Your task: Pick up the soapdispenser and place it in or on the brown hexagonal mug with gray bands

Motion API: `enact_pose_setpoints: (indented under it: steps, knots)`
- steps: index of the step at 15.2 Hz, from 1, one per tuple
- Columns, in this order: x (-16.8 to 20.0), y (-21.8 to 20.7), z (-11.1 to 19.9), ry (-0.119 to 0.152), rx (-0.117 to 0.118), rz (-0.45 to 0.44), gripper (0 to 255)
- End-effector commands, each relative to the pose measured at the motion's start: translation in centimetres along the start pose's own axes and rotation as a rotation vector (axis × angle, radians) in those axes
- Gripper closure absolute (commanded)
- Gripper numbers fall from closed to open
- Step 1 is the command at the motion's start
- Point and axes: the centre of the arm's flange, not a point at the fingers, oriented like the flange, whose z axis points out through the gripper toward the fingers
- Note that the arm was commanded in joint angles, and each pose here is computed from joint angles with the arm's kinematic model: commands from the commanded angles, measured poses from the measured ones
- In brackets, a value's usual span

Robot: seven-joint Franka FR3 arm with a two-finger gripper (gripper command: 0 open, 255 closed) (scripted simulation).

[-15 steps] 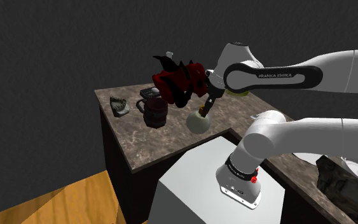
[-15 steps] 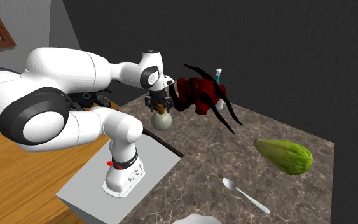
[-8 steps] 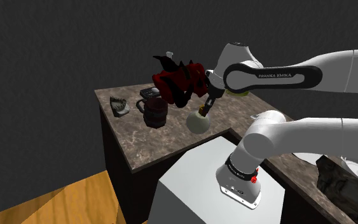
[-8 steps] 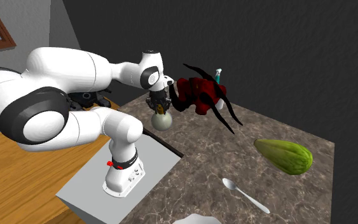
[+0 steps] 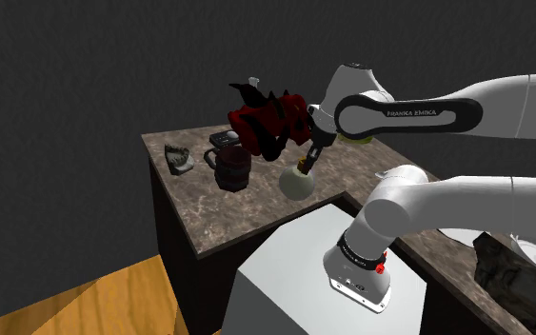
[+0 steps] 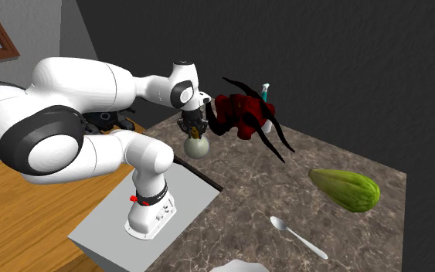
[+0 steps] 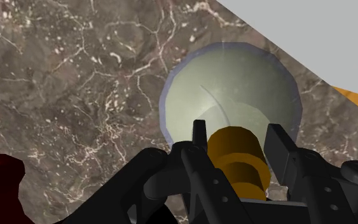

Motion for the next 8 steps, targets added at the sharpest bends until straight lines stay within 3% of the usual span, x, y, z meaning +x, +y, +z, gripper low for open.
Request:
enact_pose_setpoints:
  steps: [1, 8]
  knots:
    - [0.0, 0.0, -0.5, 0.0, 0.0, 0.0, 255]
    - [0.2, 0.2, -4.2, 0.0, -0.001, 0.0, 255]
